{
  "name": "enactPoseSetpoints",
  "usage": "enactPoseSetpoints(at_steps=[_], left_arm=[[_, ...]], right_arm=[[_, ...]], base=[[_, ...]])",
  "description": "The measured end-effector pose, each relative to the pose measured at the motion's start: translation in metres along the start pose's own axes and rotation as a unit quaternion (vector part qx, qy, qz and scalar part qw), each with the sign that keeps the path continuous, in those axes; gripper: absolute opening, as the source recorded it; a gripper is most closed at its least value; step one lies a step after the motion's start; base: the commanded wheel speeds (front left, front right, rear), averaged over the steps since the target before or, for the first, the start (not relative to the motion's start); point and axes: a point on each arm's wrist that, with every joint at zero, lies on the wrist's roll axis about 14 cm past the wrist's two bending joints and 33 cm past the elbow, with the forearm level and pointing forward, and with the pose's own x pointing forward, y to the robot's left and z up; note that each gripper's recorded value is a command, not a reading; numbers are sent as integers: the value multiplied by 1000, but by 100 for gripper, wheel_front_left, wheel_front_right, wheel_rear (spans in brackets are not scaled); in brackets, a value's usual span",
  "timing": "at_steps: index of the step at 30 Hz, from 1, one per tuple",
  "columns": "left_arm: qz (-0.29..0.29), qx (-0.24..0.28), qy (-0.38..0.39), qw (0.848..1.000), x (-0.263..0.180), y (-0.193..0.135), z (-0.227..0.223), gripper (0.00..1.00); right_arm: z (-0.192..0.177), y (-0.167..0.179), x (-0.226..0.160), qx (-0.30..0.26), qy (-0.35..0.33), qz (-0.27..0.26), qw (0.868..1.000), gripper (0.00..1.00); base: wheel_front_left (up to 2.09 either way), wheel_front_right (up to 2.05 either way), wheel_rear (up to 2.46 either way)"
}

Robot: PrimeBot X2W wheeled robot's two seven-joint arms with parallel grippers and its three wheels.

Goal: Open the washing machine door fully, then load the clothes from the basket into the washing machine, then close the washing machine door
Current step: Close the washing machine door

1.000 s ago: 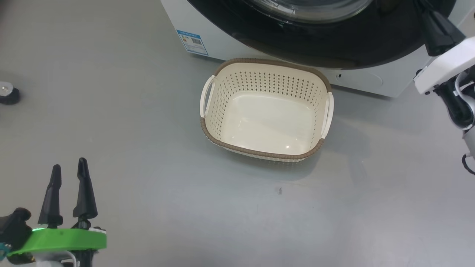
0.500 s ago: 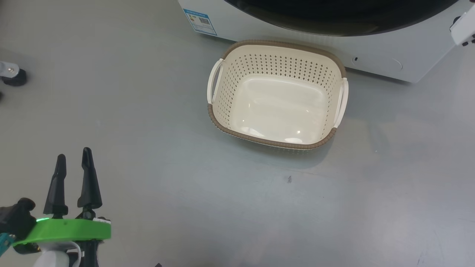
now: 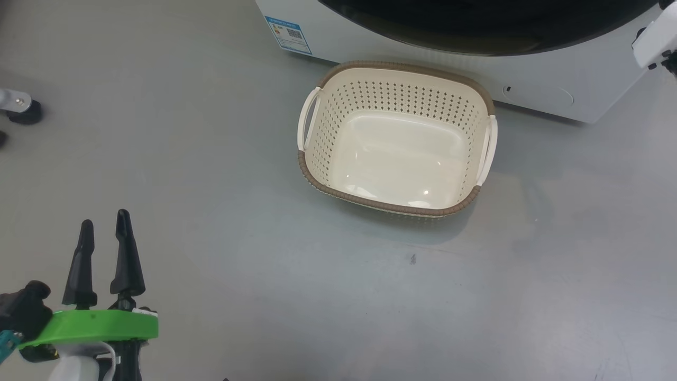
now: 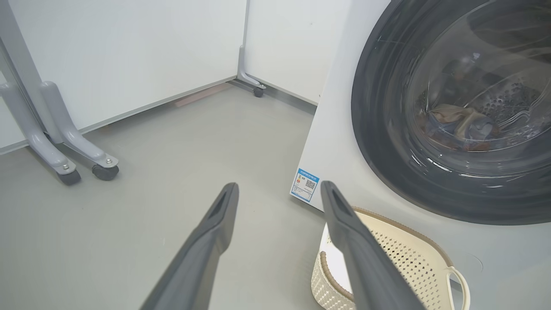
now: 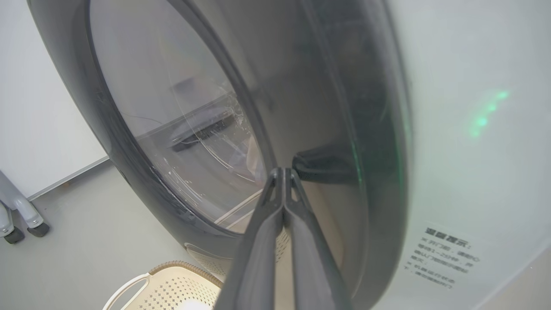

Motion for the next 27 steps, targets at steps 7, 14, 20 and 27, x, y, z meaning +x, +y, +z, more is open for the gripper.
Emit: enactPoseSetpoints(at_steps=[7, 14, 20, 27], left_arm=[[-4, -3, -7, 1000, 0, -2, 4, 100], [-16, -2, -19, 1000, -1, -7, 13, 100], [-31, -1, -31, 999, -2, -12, 22, 100], [-65, 8, -47, 997, -2, -27, 34, 100]], right_arm=[[4, -1, -5, -4, -2, -8, 1000, 0], [13, 7, -13, -5, -13, -9, 1000, 100], [1, 17, -32, -6, 7, -10, 1000, 100], [5, 22, -59, 1, 7, -25, 1000, 100]], base=[[0, 0, 0], [0, 0, 0], [0, 0, 0], [0, 0, 0]])
